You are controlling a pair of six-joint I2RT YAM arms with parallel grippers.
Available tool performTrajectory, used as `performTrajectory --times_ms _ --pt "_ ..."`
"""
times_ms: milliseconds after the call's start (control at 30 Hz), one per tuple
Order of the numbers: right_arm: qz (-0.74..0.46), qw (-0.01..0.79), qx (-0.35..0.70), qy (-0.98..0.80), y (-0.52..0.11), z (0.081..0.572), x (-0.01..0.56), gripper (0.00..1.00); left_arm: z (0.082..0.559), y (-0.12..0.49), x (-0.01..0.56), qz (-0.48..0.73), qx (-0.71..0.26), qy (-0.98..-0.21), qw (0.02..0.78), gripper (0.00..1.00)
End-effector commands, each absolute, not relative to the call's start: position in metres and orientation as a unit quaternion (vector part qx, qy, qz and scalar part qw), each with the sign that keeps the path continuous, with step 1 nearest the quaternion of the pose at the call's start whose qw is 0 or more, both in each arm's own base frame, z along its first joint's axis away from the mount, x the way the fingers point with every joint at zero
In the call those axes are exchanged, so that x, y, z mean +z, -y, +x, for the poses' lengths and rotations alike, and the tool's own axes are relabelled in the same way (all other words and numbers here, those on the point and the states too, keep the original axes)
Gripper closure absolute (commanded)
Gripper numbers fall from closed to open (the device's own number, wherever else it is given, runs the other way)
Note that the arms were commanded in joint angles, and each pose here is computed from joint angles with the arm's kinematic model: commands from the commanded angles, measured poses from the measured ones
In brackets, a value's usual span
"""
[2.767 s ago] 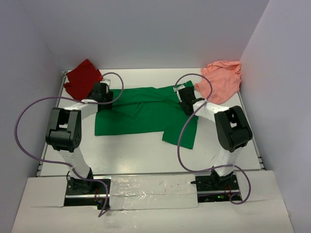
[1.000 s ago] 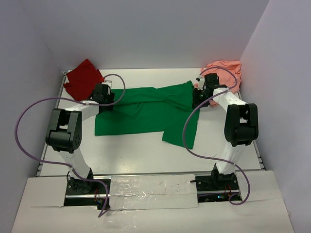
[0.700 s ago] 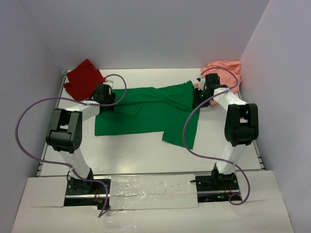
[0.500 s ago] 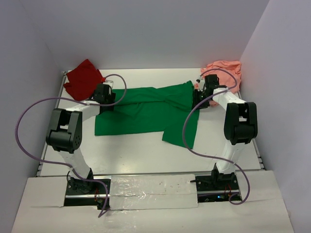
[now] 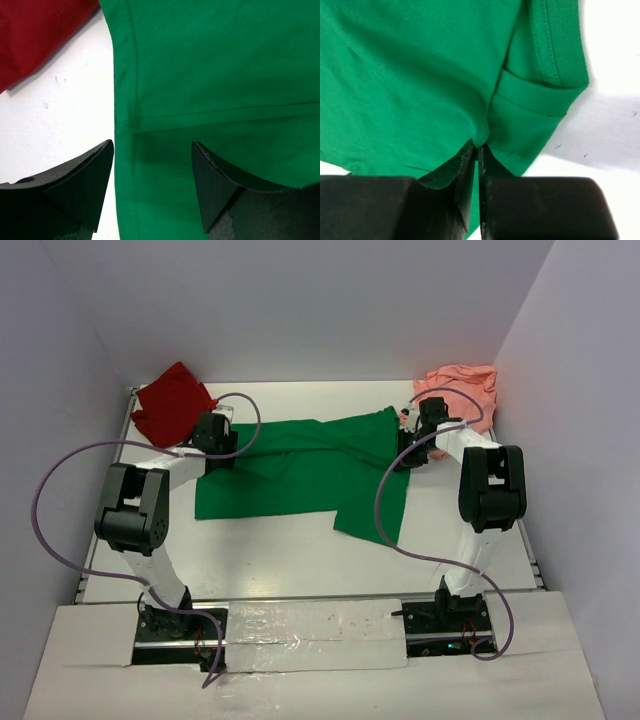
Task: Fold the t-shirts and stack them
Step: Fold the flattened tshirt in 1/3 of the way
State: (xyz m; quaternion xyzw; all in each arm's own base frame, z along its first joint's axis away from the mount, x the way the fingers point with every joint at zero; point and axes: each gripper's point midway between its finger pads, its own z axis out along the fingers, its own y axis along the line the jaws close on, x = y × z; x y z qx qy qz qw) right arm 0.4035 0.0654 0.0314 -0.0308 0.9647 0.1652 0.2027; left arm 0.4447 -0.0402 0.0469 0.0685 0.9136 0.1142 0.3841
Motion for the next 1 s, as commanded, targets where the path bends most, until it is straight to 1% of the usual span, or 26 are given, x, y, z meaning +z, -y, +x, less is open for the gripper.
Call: performTrajectory --times_ms 0,233,367,667,733,967 --pt "-0.031 0.216 0.178 -0.960 -0.067 0.411 0.039 0.91 0.455 0.044 0.067 0.064 0.116 -0.899 0.417 0.28" --pt "-0.033 0.231 0.179 -0.956 -0.067 0.418 0.044 0.98 0.452 0.045 0.065 0.067 0.116 -0.901 0.413 0.28" --pt "-0.040 0.258 0.191 -0.946 -0.072 0.434 0.062 1.00 0.451 0.046 0.063 0.070 0.117 -0.901 0.412 0.28" --pt "-0.030 0.314 0.235 -0.919 -0.091 0.482 0.107 1.00 0.450 0.049 0.062 0.073 0.117 -0.901 0.410 0.28" --pt "-0.027 0.328 0.244 -0.912 -0.096 0.492 0.117 1.00 0.453 0.049 0.064 0.072 0.116 -0.897 0.421 0.28" --pt "-0.025 0.325 0.258 -0.909 -0.111 0.510 0.106 1.00 0.452 0.051 0.063 0.075 0.115 -0.897 0.419 0.28"
